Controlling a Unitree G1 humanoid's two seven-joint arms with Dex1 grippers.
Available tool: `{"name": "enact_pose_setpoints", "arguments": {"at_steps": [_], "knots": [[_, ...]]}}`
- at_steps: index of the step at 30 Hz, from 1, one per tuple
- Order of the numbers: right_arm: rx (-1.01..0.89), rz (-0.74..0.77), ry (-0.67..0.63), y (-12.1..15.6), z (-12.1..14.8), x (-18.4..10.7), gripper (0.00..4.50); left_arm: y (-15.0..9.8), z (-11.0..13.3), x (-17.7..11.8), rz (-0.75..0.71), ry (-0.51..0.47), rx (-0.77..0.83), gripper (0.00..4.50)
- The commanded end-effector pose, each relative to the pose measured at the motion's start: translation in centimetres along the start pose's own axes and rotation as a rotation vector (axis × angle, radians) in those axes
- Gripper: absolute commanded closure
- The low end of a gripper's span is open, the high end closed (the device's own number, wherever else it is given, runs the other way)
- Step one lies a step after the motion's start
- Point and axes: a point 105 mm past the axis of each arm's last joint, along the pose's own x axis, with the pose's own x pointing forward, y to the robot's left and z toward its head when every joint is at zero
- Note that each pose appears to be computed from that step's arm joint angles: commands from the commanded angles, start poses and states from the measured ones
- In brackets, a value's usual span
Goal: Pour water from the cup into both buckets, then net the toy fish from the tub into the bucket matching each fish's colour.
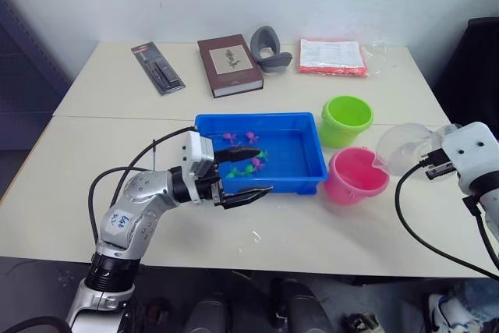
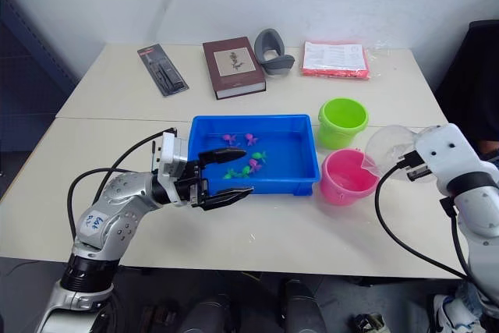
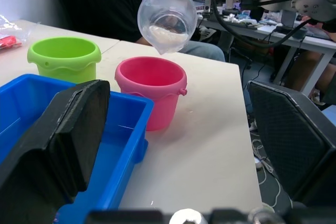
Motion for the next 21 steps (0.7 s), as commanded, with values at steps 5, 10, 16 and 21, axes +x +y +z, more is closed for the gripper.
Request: {"name": "enact_pose_setpoints", "arguments": {"at_steps": [5,10,16,21], "knots": [[-0.200,-0.063,-0.092,-0.99,1.48,0.52,4.44,-0.45,0.52,0.68,-0.022,-0.020,0.039,0.00],[-0.258,-0.057,-0.110,-0.71,1.41,0.52,4.44,-0.44,0.50,0.74,-0.021,-0.020,0.042,0.00],[-0.263,-0.069,-0.123,-0.55,1.35,0.34,4.44,-0.39,0.41,0.76,-0.016,-0.020,0.046,0.00],[-0.242,-0.074,-0.133,-0.44,1.42,0.27,4.44,-0.38,0.32,0.78,-0.016,-0.018,0.046,0.00]]}}
